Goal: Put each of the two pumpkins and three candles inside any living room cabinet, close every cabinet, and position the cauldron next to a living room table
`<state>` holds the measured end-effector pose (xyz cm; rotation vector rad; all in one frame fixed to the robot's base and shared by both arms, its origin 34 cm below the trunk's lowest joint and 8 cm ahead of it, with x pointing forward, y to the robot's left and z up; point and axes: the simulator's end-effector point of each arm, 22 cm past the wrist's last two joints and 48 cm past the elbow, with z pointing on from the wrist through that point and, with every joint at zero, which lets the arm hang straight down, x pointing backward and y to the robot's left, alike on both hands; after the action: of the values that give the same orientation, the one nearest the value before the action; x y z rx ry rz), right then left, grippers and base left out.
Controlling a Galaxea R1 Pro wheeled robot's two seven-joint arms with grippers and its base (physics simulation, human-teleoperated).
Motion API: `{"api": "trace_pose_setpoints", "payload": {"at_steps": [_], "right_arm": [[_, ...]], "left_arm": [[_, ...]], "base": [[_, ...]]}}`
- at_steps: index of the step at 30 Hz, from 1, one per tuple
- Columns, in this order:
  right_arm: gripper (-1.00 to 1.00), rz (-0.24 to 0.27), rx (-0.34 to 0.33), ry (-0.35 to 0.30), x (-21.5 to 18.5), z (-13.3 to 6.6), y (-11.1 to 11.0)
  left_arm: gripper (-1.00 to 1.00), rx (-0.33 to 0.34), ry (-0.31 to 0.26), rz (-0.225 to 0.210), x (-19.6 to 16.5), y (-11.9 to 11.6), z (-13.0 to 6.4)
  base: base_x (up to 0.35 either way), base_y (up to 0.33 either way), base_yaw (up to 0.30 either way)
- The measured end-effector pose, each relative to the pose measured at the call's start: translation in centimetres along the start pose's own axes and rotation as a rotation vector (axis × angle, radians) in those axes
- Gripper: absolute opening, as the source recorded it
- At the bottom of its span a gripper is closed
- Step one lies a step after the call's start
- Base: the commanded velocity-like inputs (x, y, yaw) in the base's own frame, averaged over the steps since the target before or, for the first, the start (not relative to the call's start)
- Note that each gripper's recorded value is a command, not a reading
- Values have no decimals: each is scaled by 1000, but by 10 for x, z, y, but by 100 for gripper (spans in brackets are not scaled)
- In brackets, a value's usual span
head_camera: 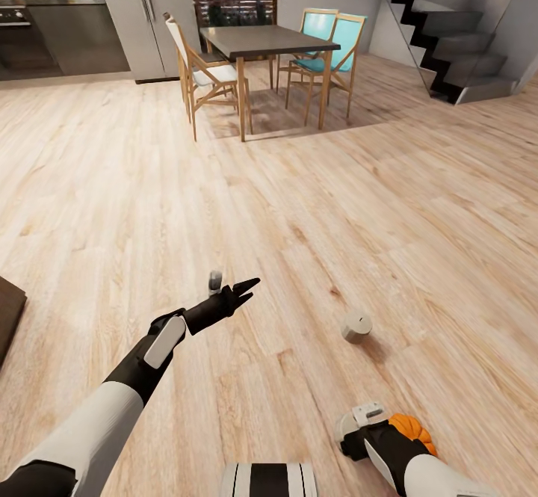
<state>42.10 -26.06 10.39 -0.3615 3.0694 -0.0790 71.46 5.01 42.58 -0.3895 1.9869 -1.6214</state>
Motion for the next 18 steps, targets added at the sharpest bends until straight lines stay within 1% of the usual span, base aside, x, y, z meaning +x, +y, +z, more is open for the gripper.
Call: {"api": "trace_pose_setpoints", "payload": {"at_steps": [14, 18], "right_arm": [[-100, 0, 0, -3, -2, -1, -1], [-100, 1, 9, -20, -13, -3, -5]], "left_arm": [[100, 1, -1, 1, -1, 0, 0], [100, 1, -1, 1, -1, 0, 0]], "base": [[0, 0, 0], [0, 0, 0]]}}
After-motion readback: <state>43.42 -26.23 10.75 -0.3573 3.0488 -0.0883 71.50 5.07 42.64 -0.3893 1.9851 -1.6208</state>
